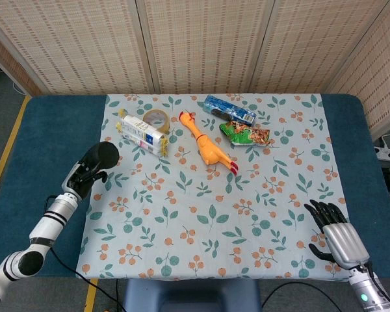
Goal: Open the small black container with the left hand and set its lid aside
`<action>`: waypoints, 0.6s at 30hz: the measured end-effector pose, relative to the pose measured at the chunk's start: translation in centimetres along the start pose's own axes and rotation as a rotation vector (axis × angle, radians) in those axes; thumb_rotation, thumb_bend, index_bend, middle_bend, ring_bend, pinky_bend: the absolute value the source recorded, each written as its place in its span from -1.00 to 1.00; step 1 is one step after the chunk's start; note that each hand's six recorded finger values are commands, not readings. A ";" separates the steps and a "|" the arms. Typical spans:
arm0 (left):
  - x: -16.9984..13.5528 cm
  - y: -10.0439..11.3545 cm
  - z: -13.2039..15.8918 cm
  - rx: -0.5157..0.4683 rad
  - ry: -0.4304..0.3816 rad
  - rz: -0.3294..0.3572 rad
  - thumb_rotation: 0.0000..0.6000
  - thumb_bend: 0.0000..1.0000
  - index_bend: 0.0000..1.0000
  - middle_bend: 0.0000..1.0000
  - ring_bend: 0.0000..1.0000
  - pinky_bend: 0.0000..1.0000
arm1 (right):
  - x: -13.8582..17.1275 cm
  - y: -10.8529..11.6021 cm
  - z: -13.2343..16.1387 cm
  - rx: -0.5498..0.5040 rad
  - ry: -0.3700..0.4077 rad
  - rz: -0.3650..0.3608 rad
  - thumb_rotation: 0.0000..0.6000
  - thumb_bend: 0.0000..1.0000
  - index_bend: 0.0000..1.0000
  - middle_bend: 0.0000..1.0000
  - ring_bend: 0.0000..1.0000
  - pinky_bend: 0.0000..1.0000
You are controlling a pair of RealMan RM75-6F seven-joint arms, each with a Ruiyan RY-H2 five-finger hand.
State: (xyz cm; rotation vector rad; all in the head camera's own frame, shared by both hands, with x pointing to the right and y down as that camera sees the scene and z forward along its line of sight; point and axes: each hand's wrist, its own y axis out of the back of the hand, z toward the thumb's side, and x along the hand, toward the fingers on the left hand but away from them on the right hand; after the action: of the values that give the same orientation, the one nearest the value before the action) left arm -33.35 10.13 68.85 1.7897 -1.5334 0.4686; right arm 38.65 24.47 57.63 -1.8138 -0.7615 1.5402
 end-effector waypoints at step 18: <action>-0.9 1.7 -3.7 2.221 -0.431 0.238 1.00 0.59 0.06 0.33 0.12 0.41 | 0.0 -0.1 0.2 0.004 0.003 0.007 1.00 -0.60 -1.00 -1.00 -1.00 -1.00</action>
State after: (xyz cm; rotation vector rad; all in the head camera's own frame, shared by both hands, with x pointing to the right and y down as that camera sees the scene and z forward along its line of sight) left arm -34.49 13.38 71.25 3.1669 -1.1718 2.8015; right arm 38.48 24.57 57.72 -1.8171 -0.7513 1.5422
